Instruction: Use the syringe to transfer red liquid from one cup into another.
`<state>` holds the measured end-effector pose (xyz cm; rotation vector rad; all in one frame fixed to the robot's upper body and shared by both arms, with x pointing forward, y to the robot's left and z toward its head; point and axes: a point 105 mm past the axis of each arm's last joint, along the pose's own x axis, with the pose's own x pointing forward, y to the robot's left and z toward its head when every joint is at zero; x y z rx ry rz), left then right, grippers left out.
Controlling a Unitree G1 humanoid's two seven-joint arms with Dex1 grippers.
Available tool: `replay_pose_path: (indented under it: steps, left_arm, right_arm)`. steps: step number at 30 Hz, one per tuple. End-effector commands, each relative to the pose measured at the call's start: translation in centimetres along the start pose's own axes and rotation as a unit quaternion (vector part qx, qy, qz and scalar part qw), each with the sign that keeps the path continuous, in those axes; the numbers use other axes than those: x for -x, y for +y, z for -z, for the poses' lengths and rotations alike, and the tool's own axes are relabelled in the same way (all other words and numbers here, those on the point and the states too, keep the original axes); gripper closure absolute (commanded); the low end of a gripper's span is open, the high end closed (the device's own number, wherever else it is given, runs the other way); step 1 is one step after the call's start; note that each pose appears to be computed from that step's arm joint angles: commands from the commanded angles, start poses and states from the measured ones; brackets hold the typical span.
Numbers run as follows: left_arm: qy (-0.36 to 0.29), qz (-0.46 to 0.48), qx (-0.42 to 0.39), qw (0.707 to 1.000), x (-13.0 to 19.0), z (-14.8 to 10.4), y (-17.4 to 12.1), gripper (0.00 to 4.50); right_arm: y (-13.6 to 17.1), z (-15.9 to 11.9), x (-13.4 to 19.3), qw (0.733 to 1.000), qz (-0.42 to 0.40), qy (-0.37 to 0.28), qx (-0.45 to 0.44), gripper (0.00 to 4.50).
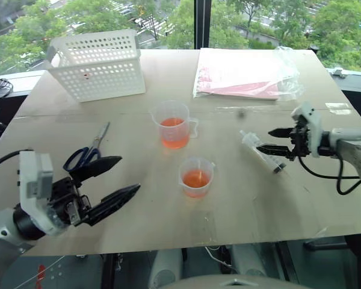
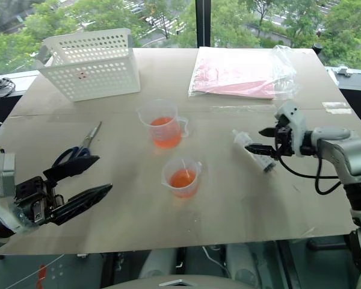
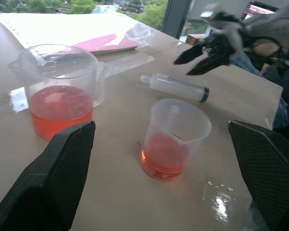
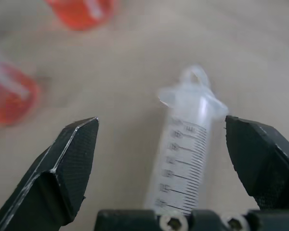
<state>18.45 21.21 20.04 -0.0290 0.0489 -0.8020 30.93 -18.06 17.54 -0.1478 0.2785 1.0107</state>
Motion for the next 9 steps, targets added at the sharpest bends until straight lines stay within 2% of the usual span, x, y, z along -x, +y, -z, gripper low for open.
replay_pose_path:
  steps: [1, 3, 9]
  left_arm:
    - [0.002, -0.066, 0.002, 0.998, 0.1, 0.6, 2.2, 0.0]
    - [-0.003, -0.106, 0.012, 0.994, 0.6, 0.8, 3.7, 0.0]
    - [0.013, -0.175, 0.049, 0.983, 2.3, 3.2, 6.0, 0.0]
  right_arm:
    - [1.2, -1.9, 3.5, 0.996, 0.013, -0.062, 0.06, 0.04]
    - [1.5, -1.5, 5.3, 0.994, 0.044, -0.081, 0.057, 0.04]
    - [4.0, 3.8, 10.1, 0.994, 0.088, -0.017, 0.056, 0.04]
